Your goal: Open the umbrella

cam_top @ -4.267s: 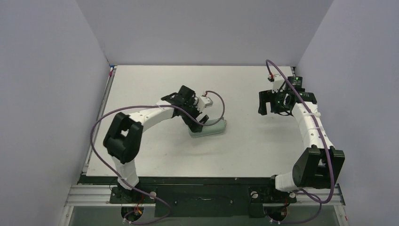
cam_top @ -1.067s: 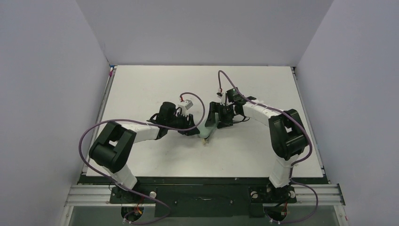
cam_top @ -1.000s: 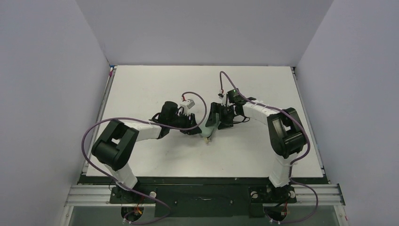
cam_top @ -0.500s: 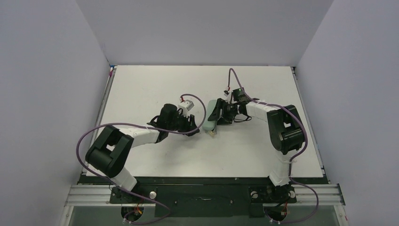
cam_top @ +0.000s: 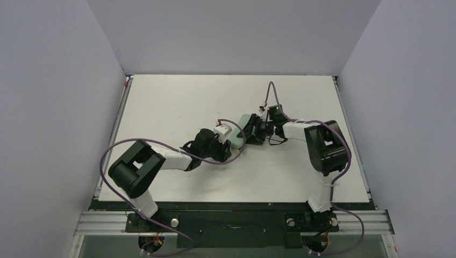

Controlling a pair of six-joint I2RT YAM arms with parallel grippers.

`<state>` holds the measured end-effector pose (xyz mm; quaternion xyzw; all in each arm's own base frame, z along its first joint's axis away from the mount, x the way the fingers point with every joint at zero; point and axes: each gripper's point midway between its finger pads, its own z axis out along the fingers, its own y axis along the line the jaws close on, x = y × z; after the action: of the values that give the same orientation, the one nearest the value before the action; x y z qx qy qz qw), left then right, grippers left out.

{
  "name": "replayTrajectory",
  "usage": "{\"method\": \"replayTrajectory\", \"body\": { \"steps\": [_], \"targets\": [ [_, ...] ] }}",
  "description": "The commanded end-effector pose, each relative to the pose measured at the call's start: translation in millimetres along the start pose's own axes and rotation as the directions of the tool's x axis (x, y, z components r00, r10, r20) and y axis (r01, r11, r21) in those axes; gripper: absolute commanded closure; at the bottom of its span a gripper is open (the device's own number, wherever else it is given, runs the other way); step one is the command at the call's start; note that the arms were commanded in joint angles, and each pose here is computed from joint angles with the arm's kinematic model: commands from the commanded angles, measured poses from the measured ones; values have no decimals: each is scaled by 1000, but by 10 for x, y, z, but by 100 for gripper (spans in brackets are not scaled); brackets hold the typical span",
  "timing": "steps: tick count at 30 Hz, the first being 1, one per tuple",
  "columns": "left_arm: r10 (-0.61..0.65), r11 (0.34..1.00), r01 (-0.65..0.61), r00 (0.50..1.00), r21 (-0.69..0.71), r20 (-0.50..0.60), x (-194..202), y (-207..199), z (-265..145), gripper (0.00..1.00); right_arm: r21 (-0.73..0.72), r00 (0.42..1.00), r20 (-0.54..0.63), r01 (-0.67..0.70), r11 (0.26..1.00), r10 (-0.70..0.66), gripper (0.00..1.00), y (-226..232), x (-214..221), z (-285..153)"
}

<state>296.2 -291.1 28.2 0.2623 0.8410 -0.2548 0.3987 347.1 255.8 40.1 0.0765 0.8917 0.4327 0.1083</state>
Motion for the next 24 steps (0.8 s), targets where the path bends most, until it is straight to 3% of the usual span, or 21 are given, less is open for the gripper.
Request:
{"method": "replayTrajectory", "body": {
  "steps": [1, 10, 16, 20, 24],
  "targets": [
    [56, 998, -53, 993, -24, 104, -229, 37, 106, 54, 109, 999, 8, -50, 993, 50, 58, -404, 67, 118],
    [50, 999, -51, 990, 7, 132, -283, -46, 216, 56, 126, 997, 6, -72, 989, 72, 62, -470, 74, 139],
    [38, 999, -36, 987, -10, 157, -314, -12, 276, 62, 152, 996, -5, -85, 985, 87, 64, -543, 113, 158],
    [38, 999, -42, 988, 26, 149, -332, -77, 293, 74, 198, 996, -11, -83, 977, 87, 68, -645, 134, 153],
    [36, 998, -44, 989, 54, 141, -346, -136, 266, 98, 258, 998, -15, -56, 965, 62, 73, -734, 114, 138]
  ]
}}
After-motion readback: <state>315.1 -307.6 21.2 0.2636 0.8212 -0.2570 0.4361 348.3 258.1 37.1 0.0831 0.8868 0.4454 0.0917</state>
